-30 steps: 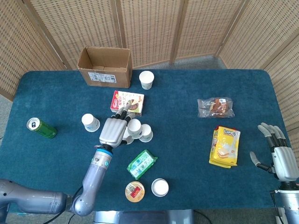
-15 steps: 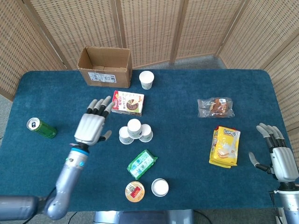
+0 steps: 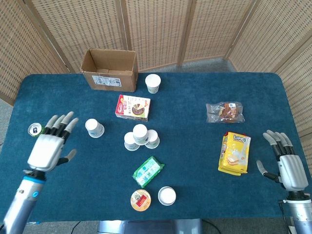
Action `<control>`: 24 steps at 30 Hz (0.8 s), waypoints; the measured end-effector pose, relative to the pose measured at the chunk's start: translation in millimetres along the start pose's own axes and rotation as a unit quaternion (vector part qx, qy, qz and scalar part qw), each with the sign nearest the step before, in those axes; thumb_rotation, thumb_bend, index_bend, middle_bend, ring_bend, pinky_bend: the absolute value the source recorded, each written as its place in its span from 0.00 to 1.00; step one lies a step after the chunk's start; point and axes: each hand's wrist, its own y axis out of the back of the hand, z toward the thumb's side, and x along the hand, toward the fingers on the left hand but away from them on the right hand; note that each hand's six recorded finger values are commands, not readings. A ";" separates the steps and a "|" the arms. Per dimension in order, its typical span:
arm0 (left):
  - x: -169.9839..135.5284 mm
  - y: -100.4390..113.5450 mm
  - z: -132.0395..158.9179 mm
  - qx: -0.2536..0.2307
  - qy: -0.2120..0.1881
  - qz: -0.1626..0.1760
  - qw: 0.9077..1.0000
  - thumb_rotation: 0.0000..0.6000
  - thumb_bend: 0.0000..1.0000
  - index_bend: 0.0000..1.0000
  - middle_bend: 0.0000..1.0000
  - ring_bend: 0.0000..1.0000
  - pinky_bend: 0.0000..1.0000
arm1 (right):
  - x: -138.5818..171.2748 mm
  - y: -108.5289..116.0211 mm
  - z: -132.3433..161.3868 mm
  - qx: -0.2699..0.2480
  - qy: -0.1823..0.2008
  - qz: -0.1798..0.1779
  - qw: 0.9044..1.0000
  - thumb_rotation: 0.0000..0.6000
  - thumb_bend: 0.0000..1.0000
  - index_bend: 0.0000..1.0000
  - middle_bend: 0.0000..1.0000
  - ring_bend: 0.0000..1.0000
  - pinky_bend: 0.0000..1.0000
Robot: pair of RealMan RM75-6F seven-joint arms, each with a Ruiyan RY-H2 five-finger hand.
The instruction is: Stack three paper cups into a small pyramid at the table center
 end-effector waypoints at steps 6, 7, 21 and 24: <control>-42.8 -6.1 -36.7 -0.005 0.028 0.004 1.000 1.00 0.32 0.00 0.00 0.00 0.00 | 1.4 -0.7 -1.9 0.034 -0.011 0.007 0.999 1.00 0.35 0.07 0.01 0.00 0.00; -49.3 -7.9 -41.2 -0.005 0.032 0.003 0.999 1.00 0.32 0.00 0.00 0.00 0.00 | 1.7 -0.7 -2.6 0.043 -0.015 0.009 0.999 1.00 0.31 0.05 0.00 0.00 0.00; -105.5 -28.1 -79.5 -0.039 0.076 -0.011 0.996 1.00 0.32 0.00 0.00 0.00 0.00 | 7.8 1.8 -2.6 0.107 -0.083 0.026 0.990 1.00 0.23 0.00 0.00 0.00 0.00; -106.2 -24.6 -83.8 -0.035 0.077 -0.007 0.996 1.00 0.32 0.00 0.00 0.00 0.00 | 8.5 2.1 -4.7 0.113 -0.100 0.024 0.988 1.00 0.26 0.00 0.00 0.00 0.00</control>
